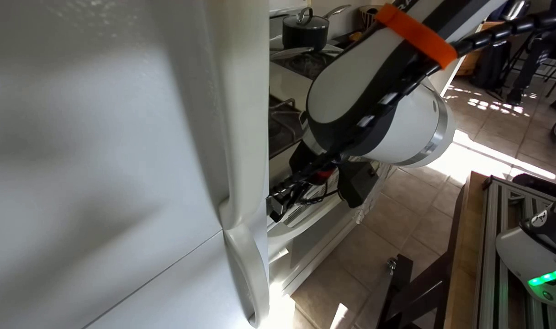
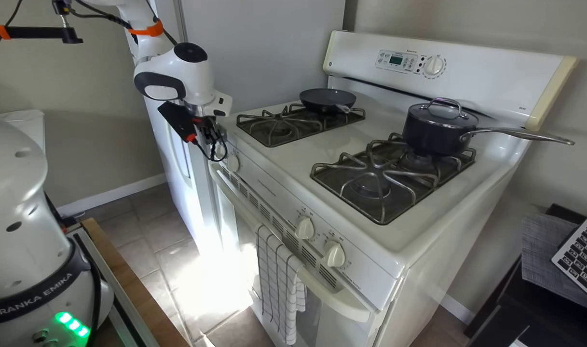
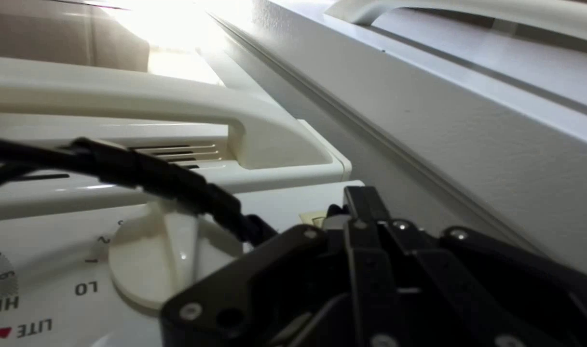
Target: Flip the switch on the bottom left side of the stove
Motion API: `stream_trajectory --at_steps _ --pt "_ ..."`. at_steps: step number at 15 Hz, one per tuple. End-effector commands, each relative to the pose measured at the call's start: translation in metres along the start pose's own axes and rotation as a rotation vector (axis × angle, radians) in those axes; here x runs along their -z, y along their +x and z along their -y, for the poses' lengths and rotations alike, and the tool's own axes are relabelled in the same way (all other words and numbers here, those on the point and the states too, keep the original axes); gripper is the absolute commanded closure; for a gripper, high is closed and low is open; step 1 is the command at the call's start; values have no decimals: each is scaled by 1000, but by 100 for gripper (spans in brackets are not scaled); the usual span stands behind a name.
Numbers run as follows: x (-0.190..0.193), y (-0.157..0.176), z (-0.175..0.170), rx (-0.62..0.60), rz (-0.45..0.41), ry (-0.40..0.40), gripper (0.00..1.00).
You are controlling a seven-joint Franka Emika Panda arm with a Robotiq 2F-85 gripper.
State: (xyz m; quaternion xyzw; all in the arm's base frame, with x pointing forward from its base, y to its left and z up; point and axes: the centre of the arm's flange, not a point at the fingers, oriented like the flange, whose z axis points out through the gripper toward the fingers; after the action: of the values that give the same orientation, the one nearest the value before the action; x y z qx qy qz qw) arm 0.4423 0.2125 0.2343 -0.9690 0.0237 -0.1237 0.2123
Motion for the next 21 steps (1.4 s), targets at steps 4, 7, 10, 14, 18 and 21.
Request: stream_trajectory --at_steps 4,7,10,14,18,21 --pt "-7 4 6 -51 0 -44 100" --pt "-2 8 7 -70 -5 -57 100" --pt "0 12 9 -91 -2 -73 100" --pt "-1 14 12 -112 5 -91 100" --pt "-1 17 15 -133 11 -118 100" --pt "-2 19 16 -153 25 -140 100"
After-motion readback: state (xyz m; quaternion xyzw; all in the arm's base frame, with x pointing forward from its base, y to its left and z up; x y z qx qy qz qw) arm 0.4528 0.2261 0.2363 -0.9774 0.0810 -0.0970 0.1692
